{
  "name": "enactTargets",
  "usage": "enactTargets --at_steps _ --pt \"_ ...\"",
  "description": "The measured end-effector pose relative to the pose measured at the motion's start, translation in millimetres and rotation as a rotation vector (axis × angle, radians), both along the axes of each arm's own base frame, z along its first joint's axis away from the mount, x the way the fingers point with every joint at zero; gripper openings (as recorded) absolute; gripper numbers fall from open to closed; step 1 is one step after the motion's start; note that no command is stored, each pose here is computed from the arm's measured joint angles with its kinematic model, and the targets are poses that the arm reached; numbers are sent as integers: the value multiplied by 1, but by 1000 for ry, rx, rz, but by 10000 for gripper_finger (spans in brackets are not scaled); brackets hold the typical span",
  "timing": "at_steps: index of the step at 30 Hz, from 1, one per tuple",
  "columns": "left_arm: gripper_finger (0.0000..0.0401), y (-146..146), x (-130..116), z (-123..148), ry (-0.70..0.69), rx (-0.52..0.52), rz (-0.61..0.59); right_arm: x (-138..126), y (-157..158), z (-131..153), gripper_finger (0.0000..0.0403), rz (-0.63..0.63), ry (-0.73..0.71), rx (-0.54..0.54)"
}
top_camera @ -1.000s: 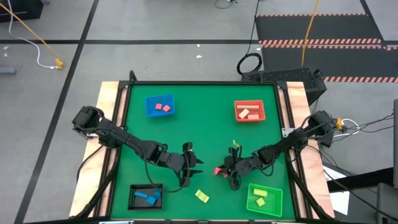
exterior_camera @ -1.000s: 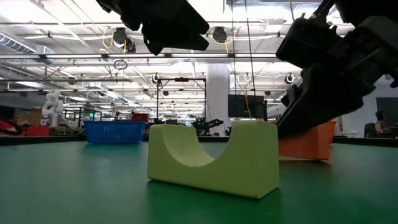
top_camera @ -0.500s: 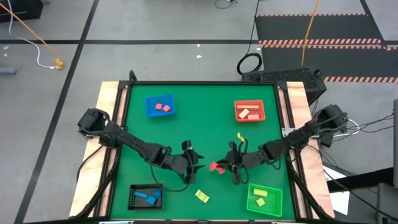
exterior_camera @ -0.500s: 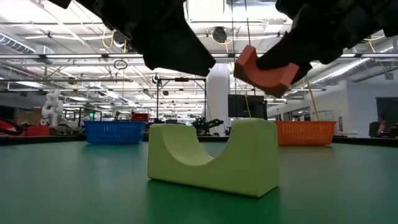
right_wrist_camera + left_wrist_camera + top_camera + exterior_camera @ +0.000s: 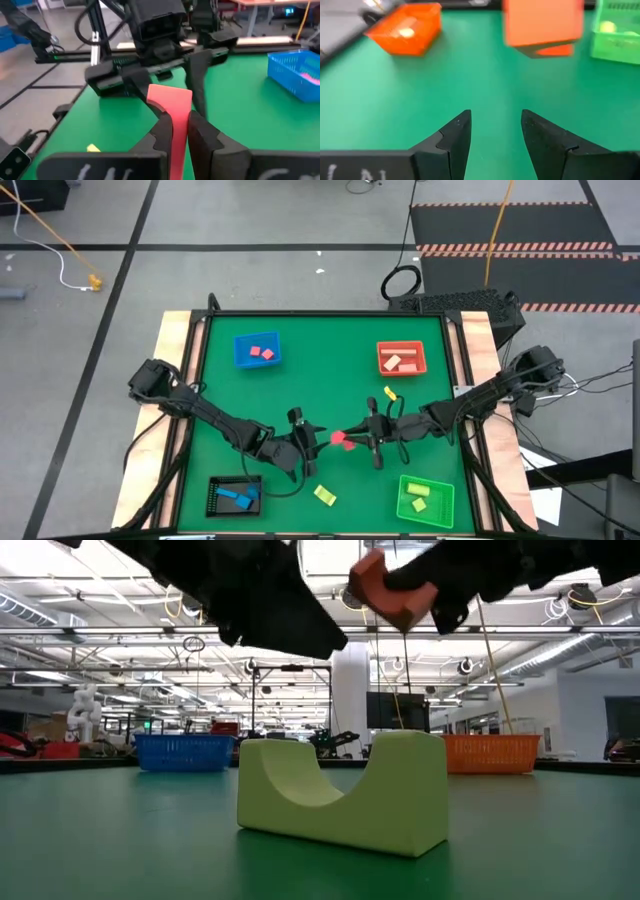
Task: Sort & place blocks by color
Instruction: Put the orange block in the blue basket
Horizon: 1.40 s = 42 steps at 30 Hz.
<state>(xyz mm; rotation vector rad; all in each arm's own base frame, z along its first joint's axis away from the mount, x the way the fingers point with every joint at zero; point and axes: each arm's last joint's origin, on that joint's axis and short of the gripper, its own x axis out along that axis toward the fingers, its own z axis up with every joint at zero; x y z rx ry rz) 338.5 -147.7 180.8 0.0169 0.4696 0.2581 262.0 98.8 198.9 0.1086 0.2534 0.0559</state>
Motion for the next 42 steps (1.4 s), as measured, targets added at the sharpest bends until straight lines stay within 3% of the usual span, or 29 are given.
enactTargets --at_steps 9,15,21,25,30,34,42 --pt "175 -7 8 21 -182 91 -63 2 2 8 24 42 -83 -24" --pt "175 -10 12 31 -274 70 -165 2 2 12 24 54 -122 -36" --pt "174 -4 15 35 -312 46 -160 2 3 17 24 70 -175 -55" --pt "136 -1 17 35 -315 31 -157 2 3 17 34 76 -180 -53" --pt "46 -1 17 36 -327 13 -158 2 4 17 81 102 -171 -53" --pt "46 0 17 36 -334 -1 -147 1 4 19 138 104 -171 -46" --pt "48 -3 15 32 -291 10 -136 -22 -4 31 226 57 -16 124"
